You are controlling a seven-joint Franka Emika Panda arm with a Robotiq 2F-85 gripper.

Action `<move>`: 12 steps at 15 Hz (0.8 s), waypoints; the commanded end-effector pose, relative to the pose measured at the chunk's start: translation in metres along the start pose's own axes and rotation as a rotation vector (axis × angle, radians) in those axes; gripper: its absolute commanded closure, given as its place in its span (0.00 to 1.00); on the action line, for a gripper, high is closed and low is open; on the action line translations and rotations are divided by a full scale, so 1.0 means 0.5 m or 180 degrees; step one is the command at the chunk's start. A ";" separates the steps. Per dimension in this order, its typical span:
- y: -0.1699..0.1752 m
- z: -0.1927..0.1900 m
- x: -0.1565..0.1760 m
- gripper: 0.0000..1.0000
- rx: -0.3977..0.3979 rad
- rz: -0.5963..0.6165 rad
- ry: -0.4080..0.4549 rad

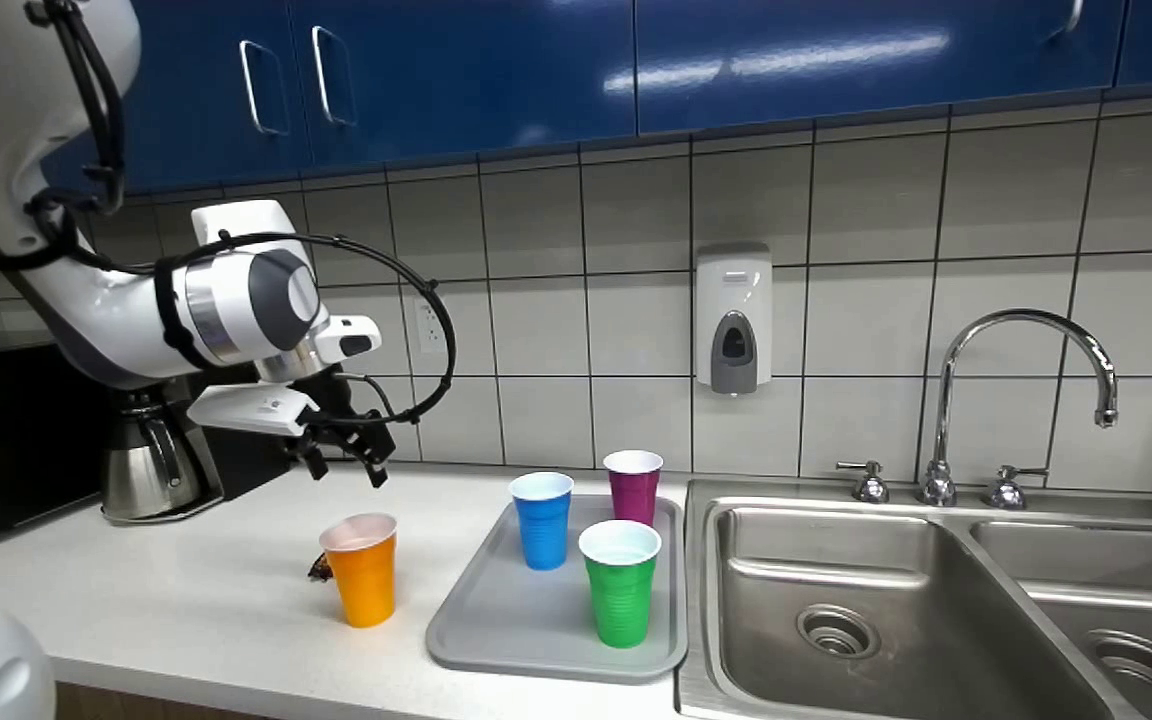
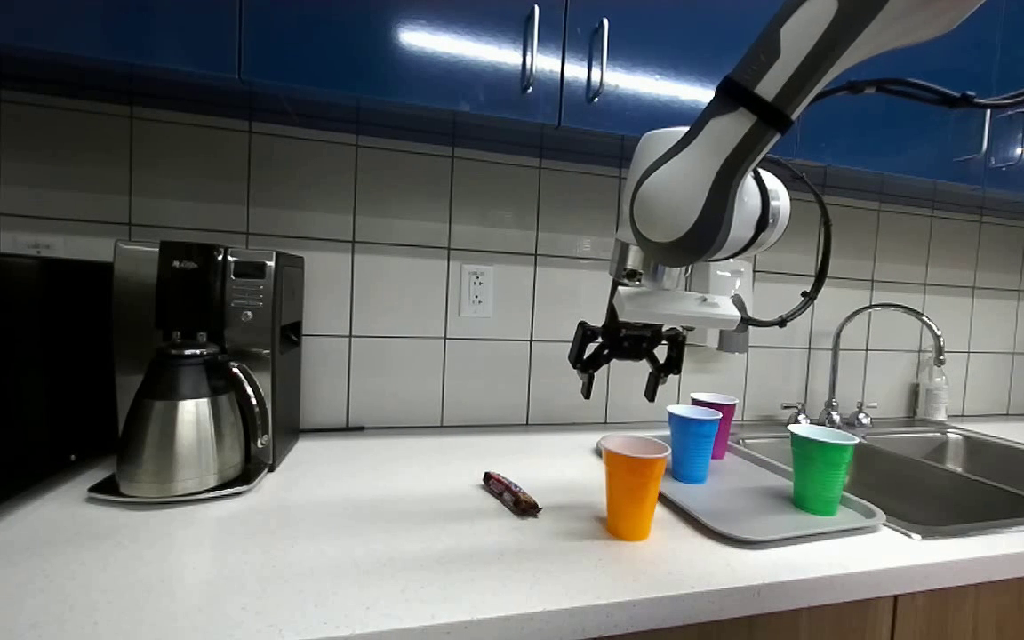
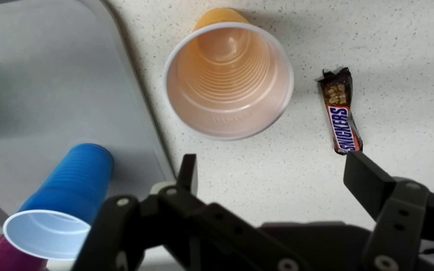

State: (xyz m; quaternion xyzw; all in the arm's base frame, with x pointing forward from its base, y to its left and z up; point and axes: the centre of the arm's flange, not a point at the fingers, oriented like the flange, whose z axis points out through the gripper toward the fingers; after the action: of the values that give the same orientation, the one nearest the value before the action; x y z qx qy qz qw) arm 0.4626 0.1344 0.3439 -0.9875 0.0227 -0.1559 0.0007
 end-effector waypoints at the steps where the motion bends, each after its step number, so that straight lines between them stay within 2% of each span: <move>1: 0.019 -0.043 -0.005 0.00 0.0039 0.0144 0.0131; 12: 0.092 -0.049 0.033 0.00 0.0005 0.0387 0.0261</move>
State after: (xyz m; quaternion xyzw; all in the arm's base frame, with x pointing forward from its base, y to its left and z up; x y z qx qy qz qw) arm 0.4691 0.1007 0.3688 -0.9803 0.0715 -0.1836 0.0104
